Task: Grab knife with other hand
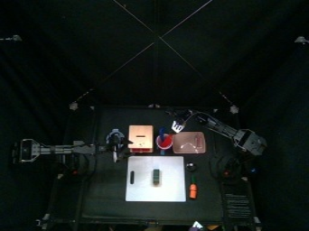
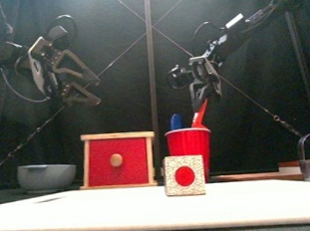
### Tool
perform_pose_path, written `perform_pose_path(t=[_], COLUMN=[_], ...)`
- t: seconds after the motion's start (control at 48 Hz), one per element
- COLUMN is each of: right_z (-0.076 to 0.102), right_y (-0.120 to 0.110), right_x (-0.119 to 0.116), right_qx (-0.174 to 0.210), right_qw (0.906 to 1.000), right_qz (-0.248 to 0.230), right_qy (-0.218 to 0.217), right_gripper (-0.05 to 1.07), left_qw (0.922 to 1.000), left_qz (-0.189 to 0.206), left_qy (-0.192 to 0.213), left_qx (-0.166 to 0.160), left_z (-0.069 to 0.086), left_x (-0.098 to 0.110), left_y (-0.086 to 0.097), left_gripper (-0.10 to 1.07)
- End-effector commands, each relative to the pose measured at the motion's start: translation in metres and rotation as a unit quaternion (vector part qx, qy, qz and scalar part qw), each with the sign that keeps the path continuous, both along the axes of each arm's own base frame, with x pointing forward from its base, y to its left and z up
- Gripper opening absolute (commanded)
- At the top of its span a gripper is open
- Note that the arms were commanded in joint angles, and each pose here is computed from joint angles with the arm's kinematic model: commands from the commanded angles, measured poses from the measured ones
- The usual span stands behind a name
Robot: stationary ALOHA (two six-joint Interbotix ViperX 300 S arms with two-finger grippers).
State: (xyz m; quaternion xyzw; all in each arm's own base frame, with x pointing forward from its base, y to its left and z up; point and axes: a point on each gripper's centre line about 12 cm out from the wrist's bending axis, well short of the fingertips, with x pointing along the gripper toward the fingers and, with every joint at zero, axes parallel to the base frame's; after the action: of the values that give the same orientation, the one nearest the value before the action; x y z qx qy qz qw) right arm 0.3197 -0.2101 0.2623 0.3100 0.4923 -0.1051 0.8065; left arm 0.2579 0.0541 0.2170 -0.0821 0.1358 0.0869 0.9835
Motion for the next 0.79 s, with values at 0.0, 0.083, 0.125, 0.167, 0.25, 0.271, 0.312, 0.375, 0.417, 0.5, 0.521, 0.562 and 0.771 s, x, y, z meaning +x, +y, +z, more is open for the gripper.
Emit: perform_pose_path(t=[0.0, 0.083, 0.125, 0.167, 0.25, 0.271, 0.312, 0.375, 0.417, 0.5, 0.521, 0.562, 0.771], right_z=[0.035, 0.042, 0.048, 0.053, 0.064, 0.067, 0.071, 0.079, 0.082, 0.09, 0.091, 0.095, 0.102], right_y=[0.003, 0.007, 0.009, 0.01, 0.014, 0.015, 0.017, 0.02, 0.023, 0.03, 0.032, 0.036, 0.058], right_x=[-0.007, -0.011, -0.014, -0.017, -0.024, -0.026, -0.029, -0.034, -0.038, -0.047, -0.049, -0.053, -0.07], right_qx=[-0.029, -0.032, -0.035, -0.039, -0.048, -0.051, -0.055, -0.062, -0.066, -0.076, -0.079, -0.085, -0.11], right_qw=[0.999, 0.9988, 0.9985, 0.9982, 0.9972, 0.9969, 0.9964, 0.9953, 0.9946, 0.9929, 0.9923, 0.991, 0.9792], right_qz=[0.0, 0.003, 0.004, 0.003, 0.0, 0.0, -0.002, -0.004, -0.005, -0.008, -0.009, -0.012, -0.036], right_qy=[-0.034, -0.038, -0.042, -0.046, -0.057, -0.06, -0.064, -0.074, -0.08, -0.091, -0.095, -0.103, -0.167], right_gripper=[0.46, 0.46, 0.46, 0.46, 0.46, 0.46, 0.46, 0.46, 0.46, 0.46, 0.46, 0.46, 0.46], left_qw=[0.9999, 0.9999, 0.9999, 0.9999, 0.9999, 0.9999, 0.9999, 0.9999, 0.9998, 0.9998, 0.9998, 0.9998, 0.9996], left_qz=[0.002, 0.001, 0.002, 0.002, 0.003, 0.003, 0.003, 0.002, 0.002, 0.002, 0.002, 0.001, 0.001], left_qy=[-0.011, -0.012, -0.011, -0.012, -0.014, -0.014, -0.015, -0.016, -0.018, -0.02, -0.02, -0.022, -0.029], left_qx=[0.001, 0.002, 0.001, 0.001, 0.002, 0.002, 0.002, 0.002, 0.003, 0.004, 0.004, 0.005, 0.005], left_z=[0.007, 0.007, 0.007, 0.008, 0.009, 0.009, 0.01, 0.01, 0.011, 0.012, 0.012, 0.013, 0.017], left_x=[0.003, 0.003, 0.003, 0.003, 0.004, 0.004, 0.004, 0.004, 0.004, 0.005, 0.005, 0.006, 0.008], left_y=[0.002, 0.001, 0.002, 0.002, 0.002, 0.002, 0.002, 0.002, 0.002, 0.002, 0.002, 0.002, 0.003], left_gripper=[1.01, 1.01, 1.01, 1.01, 1.01, 1.01, 1.01, 1.01, 1.01, 1.01, 1.01, 1.01, 1.01])
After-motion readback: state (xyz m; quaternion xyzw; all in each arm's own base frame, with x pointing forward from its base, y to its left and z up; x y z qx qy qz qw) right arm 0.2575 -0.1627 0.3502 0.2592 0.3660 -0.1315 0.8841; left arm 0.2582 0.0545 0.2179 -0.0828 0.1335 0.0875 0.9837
